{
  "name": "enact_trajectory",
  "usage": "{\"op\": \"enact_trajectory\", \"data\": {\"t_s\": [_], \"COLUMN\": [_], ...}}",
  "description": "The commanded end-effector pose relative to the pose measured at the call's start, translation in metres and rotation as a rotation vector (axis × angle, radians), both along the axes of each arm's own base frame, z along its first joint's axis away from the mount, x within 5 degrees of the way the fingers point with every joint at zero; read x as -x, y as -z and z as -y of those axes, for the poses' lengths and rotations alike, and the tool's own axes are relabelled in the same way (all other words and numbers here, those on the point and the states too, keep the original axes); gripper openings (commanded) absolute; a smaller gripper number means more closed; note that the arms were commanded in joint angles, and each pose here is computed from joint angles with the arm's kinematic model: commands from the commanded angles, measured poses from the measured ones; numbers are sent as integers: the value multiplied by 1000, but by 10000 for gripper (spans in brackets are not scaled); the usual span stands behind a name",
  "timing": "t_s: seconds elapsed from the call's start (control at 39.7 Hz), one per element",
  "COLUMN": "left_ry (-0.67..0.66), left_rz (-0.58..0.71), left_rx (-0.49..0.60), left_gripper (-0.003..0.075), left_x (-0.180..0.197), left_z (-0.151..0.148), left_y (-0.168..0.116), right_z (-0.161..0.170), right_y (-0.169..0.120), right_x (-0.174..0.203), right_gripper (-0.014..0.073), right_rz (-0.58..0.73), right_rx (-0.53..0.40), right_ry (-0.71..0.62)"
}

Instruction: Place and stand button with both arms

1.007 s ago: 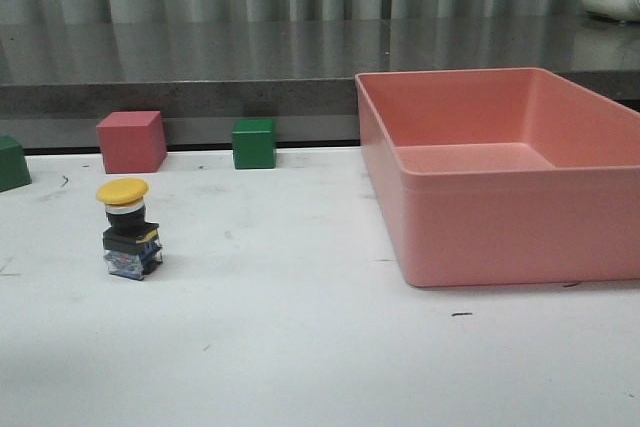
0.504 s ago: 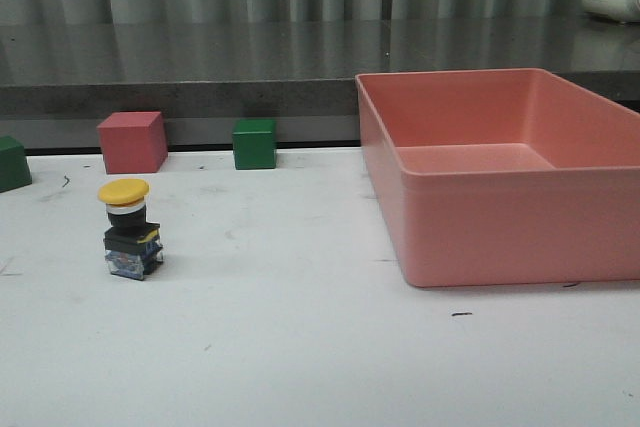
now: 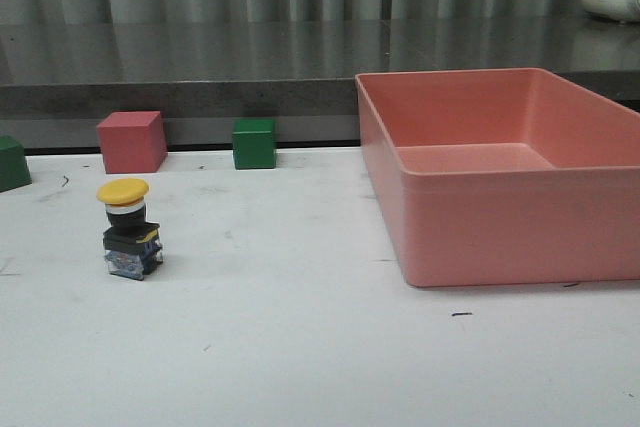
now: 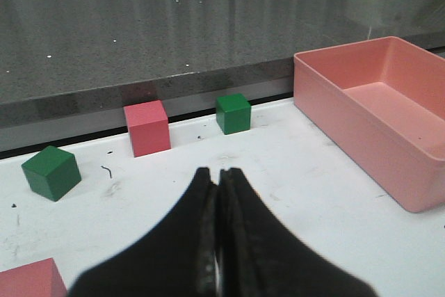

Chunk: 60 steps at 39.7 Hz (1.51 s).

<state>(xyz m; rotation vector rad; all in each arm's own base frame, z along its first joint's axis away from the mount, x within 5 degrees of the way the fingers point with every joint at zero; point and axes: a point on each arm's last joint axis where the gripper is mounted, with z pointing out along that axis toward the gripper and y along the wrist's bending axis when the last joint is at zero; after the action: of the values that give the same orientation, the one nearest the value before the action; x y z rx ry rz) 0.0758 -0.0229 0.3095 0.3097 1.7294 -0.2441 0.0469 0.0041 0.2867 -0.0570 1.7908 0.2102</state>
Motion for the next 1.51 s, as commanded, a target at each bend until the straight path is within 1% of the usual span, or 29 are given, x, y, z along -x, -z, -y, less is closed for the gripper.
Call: {"op": "enact_trajectory", "data": {"t_s": [0.0, 0.38, 0.65, 0.73, 0.81, 0.83, 0.88, 0.98, 1.03, 1.08, 1.16, 1.26, 1.36, 1.49], "left_ry": [42, 41, 31, 57, 110, 133, 157, 147, 134, 101, 22, -135, -276, -354], "left_rz": [54, 54, 74, 57, 39, 23, 19, 17, 41, 88, 140, 216, 242, 259], "left_rx": [26, 26, -2, -2, -37, -24, -33, -6, 14, 10, 46, 110, 184, 185], "left_gripper": [-20, -20, -20, -20, -20, -20, -20, -20, -20, -20, -20, -20, -20, -20], "left_x": [1, 1, 1, 3, 7, 10, 14, 19, 22, 24, 26, 30, 37, 41], "left_z": [3, 3, 2, 3, 5, 6, 6, 5, 4, 1, -3, -12, -20, -23], "left_y": [-13, -13, -13, -12, -9, -8, -7, -7, -9, -9, -6, 3, 21, 41], "right_z": [0, 0, 0, 0, 0, 0, 0, 0, 0, 0, 0, 0, 0, 0], "right_y": [-16, -16, -16, -16, -16, -16, -16, -16, -16, -16, -16, -16, -16, -16], "right_x": [0, 0, 0, 0, 0, 0, 0, 0, 0, 0, 0, 0, 0, 0], "right_gripper": [-70, -70, -70, -70, -70, -70, -70, -70, -70, -70, -70, -70, -70, -70], "right_rz": [104, 104, 104, 104, 104, 104, 104, 104, 104, 104, 104, 104, 104, 104], "right_rx": [2, 2, 2, 2, 2, 2, 2, 2, 2, 2, 2, 2, 2, 2], "right_ry": [-5, -5, -5, -5, -5, -5, -5, -5, -5, -5, -5, -5, -5, -5]}}
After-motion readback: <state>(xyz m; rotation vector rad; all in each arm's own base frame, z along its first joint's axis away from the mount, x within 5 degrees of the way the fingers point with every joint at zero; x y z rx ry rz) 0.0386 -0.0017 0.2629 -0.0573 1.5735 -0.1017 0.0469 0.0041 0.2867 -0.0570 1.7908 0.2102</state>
